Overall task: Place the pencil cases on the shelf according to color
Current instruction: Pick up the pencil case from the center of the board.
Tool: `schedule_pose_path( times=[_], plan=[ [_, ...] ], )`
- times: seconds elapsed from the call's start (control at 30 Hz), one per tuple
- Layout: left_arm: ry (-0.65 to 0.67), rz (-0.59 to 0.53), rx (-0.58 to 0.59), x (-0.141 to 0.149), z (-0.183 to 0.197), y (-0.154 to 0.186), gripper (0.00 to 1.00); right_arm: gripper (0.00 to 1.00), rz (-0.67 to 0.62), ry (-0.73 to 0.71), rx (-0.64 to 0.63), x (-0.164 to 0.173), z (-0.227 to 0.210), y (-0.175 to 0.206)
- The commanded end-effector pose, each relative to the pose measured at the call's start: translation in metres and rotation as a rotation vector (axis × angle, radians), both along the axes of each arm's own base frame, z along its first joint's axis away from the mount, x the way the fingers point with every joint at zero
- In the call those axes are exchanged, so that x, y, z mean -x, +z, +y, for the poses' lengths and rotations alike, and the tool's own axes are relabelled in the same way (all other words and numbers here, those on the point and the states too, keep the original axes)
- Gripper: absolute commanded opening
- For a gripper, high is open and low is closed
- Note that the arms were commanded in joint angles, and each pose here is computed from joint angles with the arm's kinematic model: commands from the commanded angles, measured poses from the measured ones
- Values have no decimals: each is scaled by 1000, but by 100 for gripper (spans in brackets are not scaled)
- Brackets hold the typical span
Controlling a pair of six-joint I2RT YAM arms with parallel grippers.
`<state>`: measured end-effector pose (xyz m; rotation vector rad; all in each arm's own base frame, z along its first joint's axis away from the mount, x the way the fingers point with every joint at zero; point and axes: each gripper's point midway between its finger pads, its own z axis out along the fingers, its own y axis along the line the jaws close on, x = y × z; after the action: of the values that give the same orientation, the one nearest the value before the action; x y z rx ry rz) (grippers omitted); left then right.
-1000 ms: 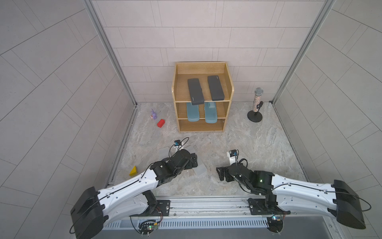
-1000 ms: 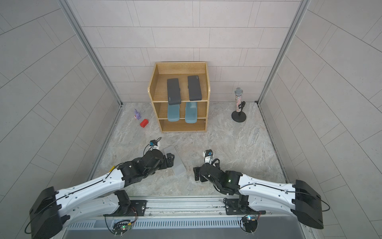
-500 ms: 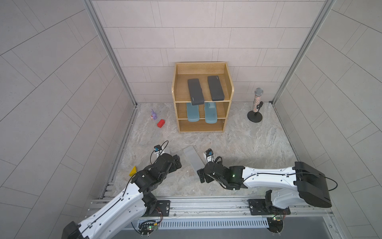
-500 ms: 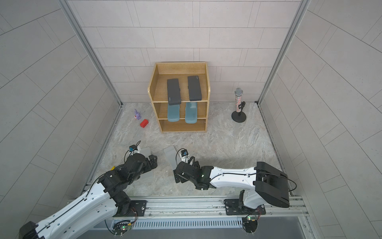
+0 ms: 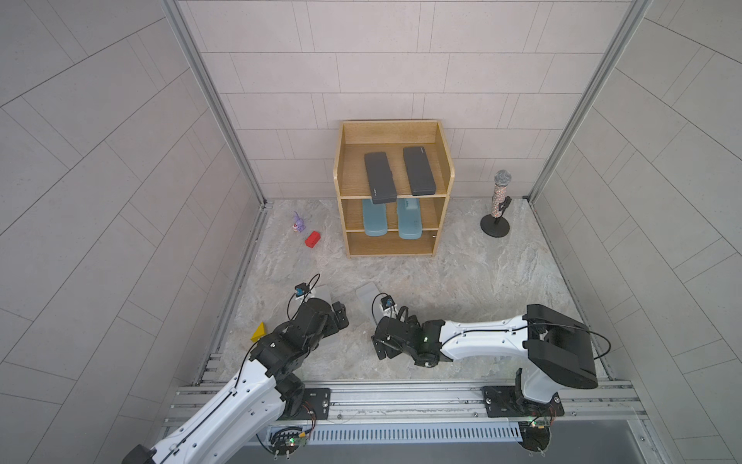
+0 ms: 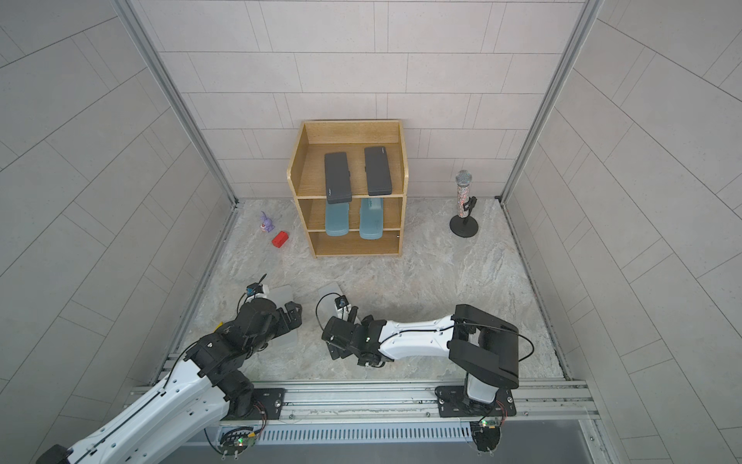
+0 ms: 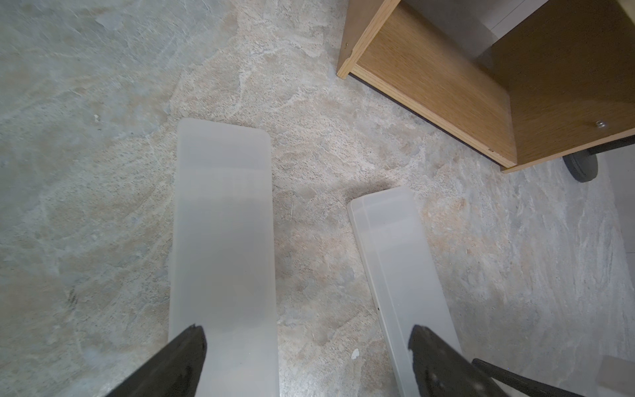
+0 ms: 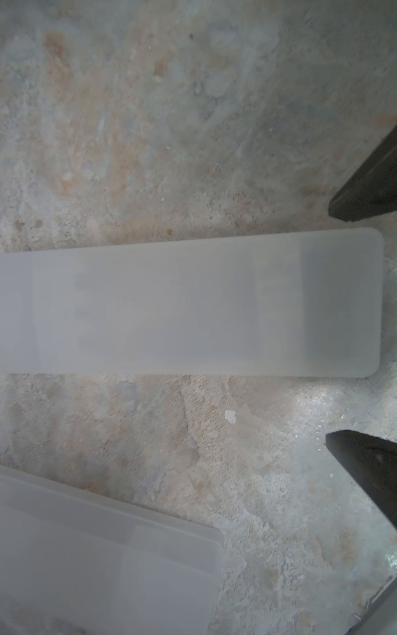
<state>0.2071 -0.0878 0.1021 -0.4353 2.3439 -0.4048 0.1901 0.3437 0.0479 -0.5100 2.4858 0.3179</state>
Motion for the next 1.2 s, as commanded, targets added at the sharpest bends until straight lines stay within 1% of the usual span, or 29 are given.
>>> schedule_pose_path(
  times=[0.0,0.27,0.43,0.5,0.63,0.73,0.8,0.9,0.97,1.13,1.17],
  plan=[
    [-13,13,-18,3,2,-5,100,100,-15,-3,71,-2,-7,-10],
    [-14,10,-15,4,3,-5,100,100,-3,2,111,-2,-7,-32],
    [-5,13,-25,6,6,-6,100,100,2,-7,94,0,-9,-44],
    [-4,21,-31,6,7,-7,100,98,3,-20,82,1,-13,-49],
    [-1,30,-35,6,7,-10,100,88,-10,-42,54,2,-19,-48],
    [-4,36,-30,6,5,-11,100,76,-42,-66,34,2,-28,-41],
    [-6,40,-25,5,3,-12,100,66,-67,-83,14,1,-34,-33],
    [-10,42,-23,4,2,-14,100,54,-101,-104,-14,0,-44,-21],
    [-11,41,-25,4,2,-14,100,48,-121,-115,-28,-1,-50,-13],
    [2,27,-33,4,6,-10,100,45,-161,-140,-68,-3,-61,8],
    [0,21,-31,4,6,-8,100,45,-163,-143,-57,-1,-69,5]
  ],
)
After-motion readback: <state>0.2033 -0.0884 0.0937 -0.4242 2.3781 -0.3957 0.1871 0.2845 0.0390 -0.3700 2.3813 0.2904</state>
